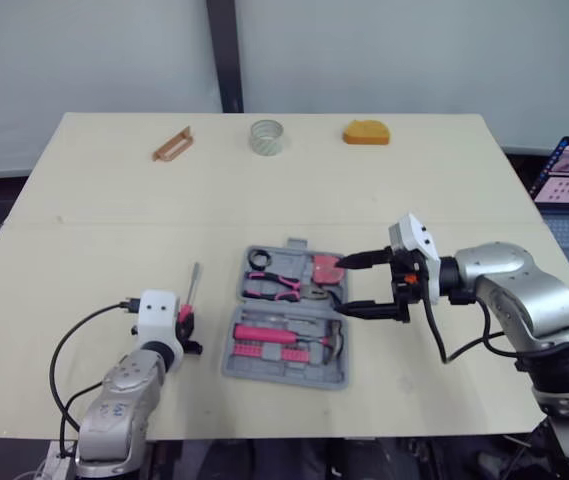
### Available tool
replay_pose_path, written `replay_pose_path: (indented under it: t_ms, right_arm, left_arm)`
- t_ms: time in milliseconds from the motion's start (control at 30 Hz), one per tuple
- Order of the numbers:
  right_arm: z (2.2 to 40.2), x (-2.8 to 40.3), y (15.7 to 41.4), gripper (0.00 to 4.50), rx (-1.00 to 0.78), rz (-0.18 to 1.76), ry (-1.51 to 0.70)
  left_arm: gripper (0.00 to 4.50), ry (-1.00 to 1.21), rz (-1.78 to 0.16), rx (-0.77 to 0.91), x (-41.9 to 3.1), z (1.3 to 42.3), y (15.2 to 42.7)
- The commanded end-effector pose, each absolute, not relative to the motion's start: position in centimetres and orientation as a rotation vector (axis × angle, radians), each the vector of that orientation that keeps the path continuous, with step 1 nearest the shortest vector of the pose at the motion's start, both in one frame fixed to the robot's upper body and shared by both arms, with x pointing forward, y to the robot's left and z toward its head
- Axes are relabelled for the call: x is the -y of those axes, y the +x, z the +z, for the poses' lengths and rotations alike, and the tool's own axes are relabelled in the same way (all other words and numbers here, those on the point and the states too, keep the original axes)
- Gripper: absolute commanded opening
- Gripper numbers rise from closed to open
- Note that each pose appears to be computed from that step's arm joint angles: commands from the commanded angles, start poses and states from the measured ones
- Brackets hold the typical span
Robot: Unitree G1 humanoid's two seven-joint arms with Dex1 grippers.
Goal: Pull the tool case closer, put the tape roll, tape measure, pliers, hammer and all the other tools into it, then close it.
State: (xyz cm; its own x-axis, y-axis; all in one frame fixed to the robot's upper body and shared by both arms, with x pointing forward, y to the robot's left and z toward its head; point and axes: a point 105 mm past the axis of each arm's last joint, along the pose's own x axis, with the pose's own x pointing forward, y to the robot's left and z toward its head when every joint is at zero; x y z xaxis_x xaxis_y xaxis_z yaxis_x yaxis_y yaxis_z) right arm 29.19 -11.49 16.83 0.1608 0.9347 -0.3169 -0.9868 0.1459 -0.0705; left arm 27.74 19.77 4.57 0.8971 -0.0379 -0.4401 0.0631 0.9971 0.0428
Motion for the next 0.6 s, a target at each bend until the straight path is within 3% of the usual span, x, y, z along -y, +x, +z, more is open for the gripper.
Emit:
replay_pose_path:
  t_ms: [33,333,600]
  right_arm:
    - [17.9,11.4,28.9,4.50,-0.154,1.398,-0.300]
    - [18.3,12.3,28.7,4.50,-0.144,1.381,-0.317]
    - [17.5,13.9,27.1,4.50,-0.192,1.375,-0.371]
  left_arm:
    - [0.66,0.073,-0.090,-0.494,-19.4,3.5,27.5]
    - [0.66,0.213,-0.246,-0.383,-21.2,7.1,28.1]
    - [0.66,0.576,-0.752,-0.380,-22.4,13.0,28.5]
